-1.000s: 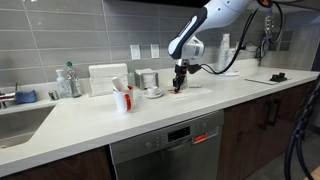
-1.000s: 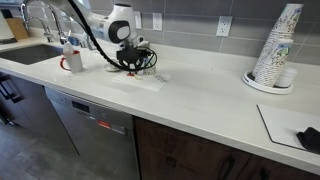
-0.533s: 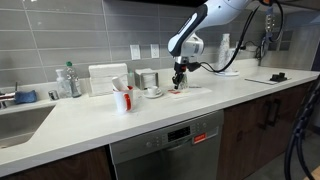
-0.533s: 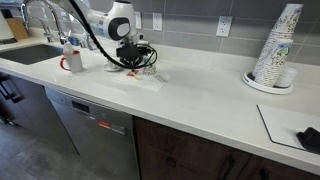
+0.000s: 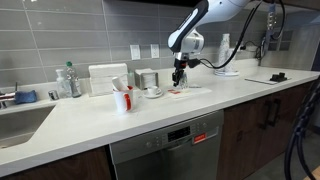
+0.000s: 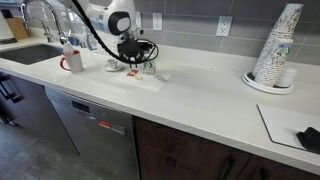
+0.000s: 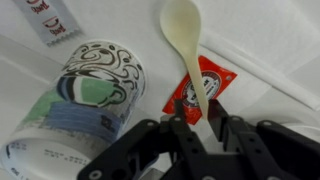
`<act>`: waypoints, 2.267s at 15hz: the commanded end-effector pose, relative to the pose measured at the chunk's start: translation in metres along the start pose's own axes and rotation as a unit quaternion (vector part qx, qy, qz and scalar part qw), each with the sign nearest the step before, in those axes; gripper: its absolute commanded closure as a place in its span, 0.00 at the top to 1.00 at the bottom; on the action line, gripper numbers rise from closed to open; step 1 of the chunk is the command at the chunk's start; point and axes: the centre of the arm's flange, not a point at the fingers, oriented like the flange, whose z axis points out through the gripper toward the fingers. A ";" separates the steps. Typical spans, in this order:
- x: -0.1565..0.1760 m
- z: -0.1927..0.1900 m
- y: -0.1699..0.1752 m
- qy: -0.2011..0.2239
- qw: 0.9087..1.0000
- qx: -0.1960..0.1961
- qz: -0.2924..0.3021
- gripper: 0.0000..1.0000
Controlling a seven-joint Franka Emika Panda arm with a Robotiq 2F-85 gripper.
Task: Put the white spoon on top of the coffee cup.
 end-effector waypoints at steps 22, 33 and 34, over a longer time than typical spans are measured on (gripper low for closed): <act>-0.016 0.038 0.002 -0.015 0.996 0.039 -0.081 0.00; 0.005 -0.053 0.006 0.003 0.993 0.101 -0.064 0.03; 0.009 -0.067 0.008 0.002 0.992 0.105 -0.072 0.03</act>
